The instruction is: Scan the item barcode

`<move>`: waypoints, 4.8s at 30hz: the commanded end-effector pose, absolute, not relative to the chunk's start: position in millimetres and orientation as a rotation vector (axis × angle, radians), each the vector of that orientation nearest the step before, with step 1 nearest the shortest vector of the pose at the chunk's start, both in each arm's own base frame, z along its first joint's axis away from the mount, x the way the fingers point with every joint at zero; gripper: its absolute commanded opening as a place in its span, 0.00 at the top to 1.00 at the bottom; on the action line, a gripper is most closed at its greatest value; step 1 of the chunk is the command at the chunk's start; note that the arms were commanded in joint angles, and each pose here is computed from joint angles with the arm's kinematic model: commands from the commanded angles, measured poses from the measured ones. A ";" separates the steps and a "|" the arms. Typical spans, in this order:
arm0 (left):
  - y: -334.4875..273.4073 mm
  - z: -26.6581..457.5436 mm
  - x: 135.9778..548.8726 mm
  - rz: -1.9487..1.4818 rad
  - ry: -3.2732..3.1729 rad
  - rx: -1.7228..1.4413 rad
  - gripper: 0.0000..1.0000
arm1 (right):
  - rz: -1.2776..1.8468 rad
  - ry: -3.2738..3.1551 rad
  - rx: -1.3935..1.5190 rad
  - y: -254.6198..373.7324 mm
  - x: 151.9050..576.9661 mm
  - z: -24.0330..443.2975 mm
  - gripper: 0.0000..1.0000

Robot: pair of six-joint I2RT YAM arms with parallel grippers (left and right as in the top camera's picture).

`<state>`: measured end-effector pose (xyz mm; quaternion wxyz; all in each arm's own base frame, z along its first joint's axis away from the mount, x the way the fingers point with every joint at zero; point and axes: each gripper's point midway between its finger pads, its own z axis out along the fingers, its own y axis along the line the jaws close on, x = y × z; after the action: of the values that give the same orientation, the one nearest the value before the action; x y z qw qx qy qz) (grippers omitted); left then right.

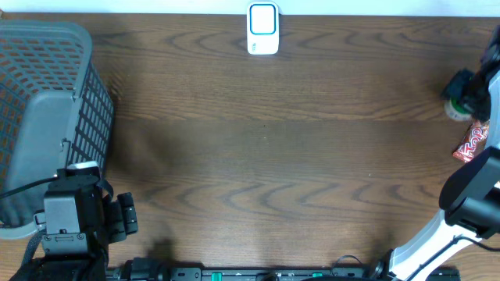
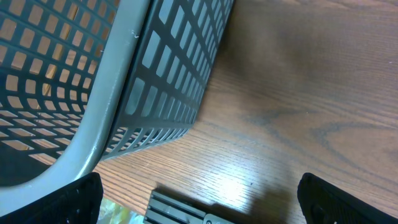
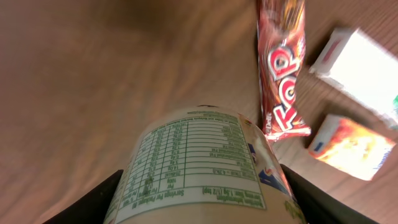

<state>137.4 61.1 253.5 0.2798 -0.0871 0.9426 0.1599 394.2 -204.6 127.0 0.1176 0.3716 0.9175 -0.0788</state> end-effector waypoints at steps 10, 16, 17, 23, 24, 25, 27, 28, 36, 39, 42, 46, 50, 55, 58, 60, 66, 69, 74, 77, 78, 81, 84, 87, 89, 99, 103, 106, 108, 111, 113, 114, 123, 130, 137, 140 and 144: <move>61.8 255.2 136.1 0.435 2.522 -0.235 0.02 | -0.100 2.820 1.281 -214.2 373.1 32.4 0.31; 61.8 255.2 136.1 0.435 2.522 -0.235 0.02 | -0.123 2.825 1.339 -228.2 364.1 16.8 0.33; 61.8 255.2 136.1 0.435 2.522 -0.235 0.02 | -0.125 2.817 1.353 -232.4 362.1 16.9 0.33; 61.8 255.2 136.1 0.435 2.522 -0.235 0.02 | -0.166 2.743 1.524 -276.5 327.9 17.3 0.28; 61.8 255.2 136.1 0.435 2.522 -0.235 0.02 | -0.109 2.723 1.554 -279.2 325.2 16.7 0.23; 61.8 255.2 136.1 0.435 2.522 -0.235 0.02 | -0.024 2.707 1.568 -278.1 326.1 16.4 0.13; 61.8 255.2 136.1 0.435 2.522 -0.235 0.02 | 0.234 2.667 1.559 -267.3 335.4 21.1 0.01; 61.8 255.2 136.1 0.435 2.522 -0.235 0.02 | 0.343 2.644 1.552 -261.6 340.5 26.0 0.01; 61.8 255.2 136.1 0.435 2.522 -0.235 0.02 | 0.452 2.474 1.317 -243.2 372.1 141.5 0.01; 61.8 255.2 136.1 0.435 2.522 -0.235 0.02 | 0.359 2.316 1.147 -237.8 379.5 220.7 0.01; 61.8 255.2 136.1 0.435 2.522 -0.235 0.02 | 0.270 2.137 0.995 -227.1 371.6 304.4 0.01; 61.8 255.2 136.1 0.435 2.522 -0.235 0.02 | 0.256 1.900 0.734 -178.5 336.9 419.4 0.01; 61.8 255.2 136.1 0.435 2.522 -0.235 0.02 | 0.321 1.735 0.460 -99.1 280.3 500.5 0.01; 61.8 255.2 136.1 0.435 2.522 -0.235 0.02 | 0.256 1.611 0.336 -29.4 199.1 537.9 0.01; 61.8 255.2 136.1 0.435 2.522 -0.235 0.02 | 0.224 1.554 0.286 5.2 157.4 543.8 0.01; 61.8 255.2 136.1 0.435 2.522 -0.235 0.02 | 0.214 1.537 0.271 22.8 136.1 540.8 0.01; 61.8 255.2 136.1 0.435 2.522 -0.235 0.02 | 0.291 1.567 0.213 55.8 102.9 522.1 0.01; 61.8 255.2 136.1 0.435 2.522 -0.235 0.02 | 0.362 1.665 0.105 63.8 92.2 500.7 0.01; 61.8 255.2 136.1 0.435 2.522 -0.235 0.02 | 0.401 1.845 -0.002 52.0 74.2 459.6 0.04; 61.8 255.2 136.1 0.435 2.522 -0.235 0.02 | 0.427 1.868 -0.071 49.5 70.0 454.8 0.01; 61.8 255.2 136.1 0.435 2.522 -0.235 0.02 | 0.445 1.867 -0.097 51.3 68.9 455.3 0.01; 61.8 255.2 136.1 0.435 2.522 -0.235 0.02 | 0.500 1.838 -0.140 56.1 67.8 462.8 0.04; 61.8 255.2 136.1 0.435 2.522 -0.235 0.02 | 0.446 1.817 -0.133 49.6 71.8 466.7 0.03; 61.8 255.2 136.1 0.435 2.522 -0.235 0.02 | 0.347 1.796 -0.167 43.2 75.8 468.9 0.04; 61.8 255.2 136.1 0.435 2.522 -0.235 0.02 | 0.290 1.772 -0.230 43.2 79.4 471.4 0.04; 61.8 255.2 136.1 0.435 2.522 -0.235 0.02 | 0.058 1.550 -0.340 39.9 121.6 481.1 0.02; 61.8 255.2 136.1 0.435 2.522 -0.235 0.02 | 0.036 1.389 -0.326 40.9 140.2 464.1 0.01; 61.8 255.2 136.1 0.435 2.522 -0.235 0.02 | 0.027 1.264 -0.322 42.9 150.2 451.1 0.01; 61.8 255.2 136.1 0.435 2.522 -0.235 0.02 | 0.019 1.201 -0.317 43.3 157.4 439.8 0.01; 61.8 255.2 136.1 0.435 2.522 -0.235 0.02 | 0.028 1.145 -0.300 43.8 169.9 415.8 0.01; 61.8 255.2 136.1 0.435 2.522 -0.235 0.02 | 0.049 1.124 -0.276 43.5 178.8 397.1 0.01; 61.8 255.2 136.1 0.435 2.522 -0.235 0.02 | 0.064 1.119 -0.253 42.2 183.2 387.7 0.01; 61.8 255.2 136.1 0.435 2.522 -0.235 0.02 | 0.084 1.181 -0.101 25.0 215.8 302.8 0.01; 61.8 255.2 136.1 0.435 2.522 -0.235 0.02 | 0.055 1.334 -0.064 18.1 237.5 239.3 0.01; 61.8 255.2 136.1 0.435 2.522 -0.235 0.02 | 0.054 1.531 -0.071 18.7 246.0 184.3 0.01; 61.8 255.2 136.1 0.435 2.522 -0.235 0.02 | 0.050 1.595 -0.069 17.8 246.1 168.6 0.01; 61.8 255.2 136.1 0.435 2.522 -0.235 0.02 | 0.020 1.644 -0.044 11.6 245.9 156.7 0.01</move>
<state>137.4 61.2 253.5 0.2798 -0.0872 0.9426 0.1600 245.9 19.8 158.8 0.6826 -0.0409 0.7294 0.0188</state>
